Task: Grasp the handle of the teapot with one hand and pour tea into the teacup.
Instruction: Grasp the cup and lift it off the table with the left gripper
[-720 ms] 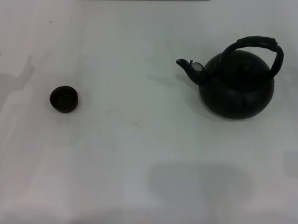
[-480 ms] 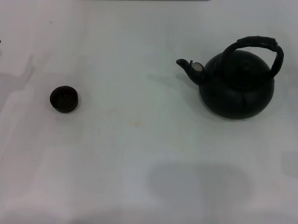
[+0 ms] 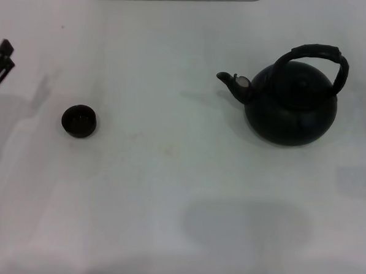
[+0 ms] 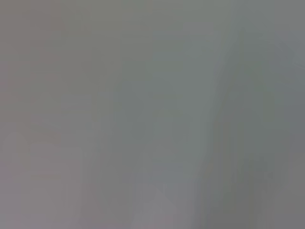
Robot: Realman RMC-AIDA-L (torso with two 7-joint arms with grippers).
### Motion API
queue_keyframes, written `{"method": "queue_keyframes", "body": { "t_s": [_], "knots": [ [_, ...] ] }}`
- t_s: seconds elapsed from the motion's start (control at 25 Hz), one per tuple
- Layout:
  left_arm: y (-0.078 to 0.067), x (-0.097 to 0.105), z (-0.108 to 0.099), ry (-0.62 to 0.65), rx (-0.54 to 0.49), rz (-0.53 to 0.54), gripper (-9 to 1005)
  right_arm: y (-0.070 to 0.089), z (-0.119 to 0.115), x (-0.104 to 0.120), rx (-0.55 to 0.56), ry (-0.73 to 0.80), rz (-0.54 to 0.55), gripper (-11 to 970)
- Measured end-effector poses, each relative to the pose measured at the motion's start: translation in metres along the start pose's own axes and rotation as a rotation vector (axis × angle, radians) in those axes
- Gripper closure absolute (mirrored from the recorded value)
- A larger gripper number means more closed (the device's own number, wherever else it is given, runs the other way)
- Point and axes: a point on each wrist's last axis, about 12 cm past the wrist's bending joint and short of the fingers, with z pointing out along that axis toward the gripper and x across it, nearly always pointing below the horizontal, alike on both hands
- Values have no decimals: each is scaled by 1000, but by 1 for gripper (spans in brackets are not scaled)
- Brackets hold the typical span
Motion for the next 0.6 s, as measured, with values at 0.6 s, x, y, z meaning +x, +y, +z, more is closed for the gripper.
{"method": "queue_keyframes", "body": {
  "t_s": [0.6],
  "knots": [
    [5,-21,24,133,60,-26,133,3,18,10,5,121,-18,102]
  ]
}}
